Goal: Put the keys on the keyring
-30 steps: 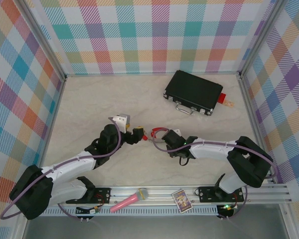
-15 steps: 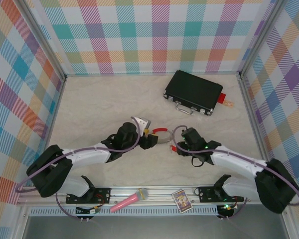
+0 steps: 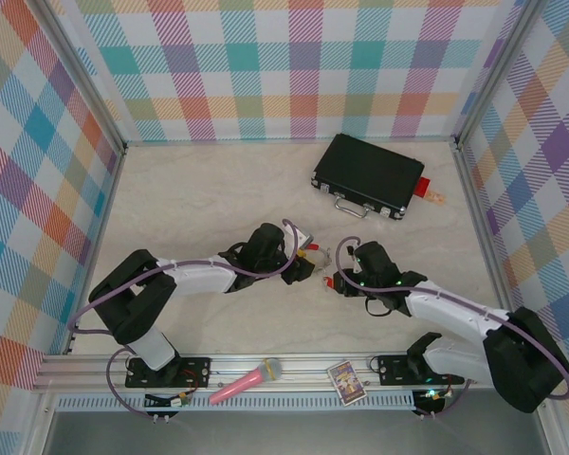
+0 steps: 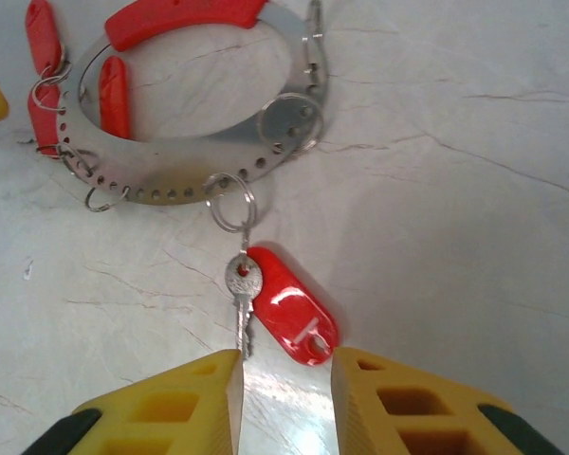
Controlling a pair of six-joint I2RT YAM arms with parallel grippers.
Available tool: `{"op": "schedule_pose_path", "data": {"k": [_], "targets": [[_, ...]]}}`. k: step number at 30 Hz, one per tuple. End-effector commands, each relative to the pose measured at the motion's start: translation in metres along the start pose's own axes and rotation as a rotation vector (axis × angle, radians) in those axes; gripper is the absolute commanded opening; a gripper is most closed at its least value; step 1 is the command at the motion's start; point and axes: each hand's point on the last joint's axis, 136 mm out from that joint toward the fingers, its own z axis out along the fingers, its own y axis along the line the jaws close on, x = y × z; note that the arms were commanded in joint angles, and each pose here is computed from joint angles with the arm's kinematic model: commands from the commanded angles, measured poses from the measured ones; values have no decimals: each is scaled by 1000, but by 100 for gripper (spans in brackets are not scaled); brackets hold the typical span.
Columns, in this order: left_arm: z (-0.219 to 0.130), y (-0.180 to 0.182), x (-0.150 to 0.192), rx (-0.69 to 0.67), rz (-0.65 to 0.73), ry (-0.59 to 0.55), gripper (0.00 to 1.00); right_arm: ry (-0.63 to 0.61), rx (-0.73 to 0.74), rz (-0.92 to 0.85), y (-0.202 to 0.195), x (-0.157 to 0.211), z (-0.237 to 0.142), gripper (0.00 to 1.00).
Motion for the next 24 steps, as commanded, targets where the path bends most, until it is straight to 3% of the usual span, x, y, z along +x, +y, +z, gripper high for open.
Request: {"op": "schedule_pose_path", "data": {"k": [1,16,23,24], "targets": [[3,-10,-2,42,10,-1,41,-26,-90,-26,20,-16,6,29],[2,-10,5,45,-21,5,40,10,-97,-38,23,-29,34,25],[1,-10,6,41,-24,9,40,50,-94,-32,19,-21,44,17],[0,-10,4,40,-23,4,40,47,-97,-41,20,-22,44,12]]}}
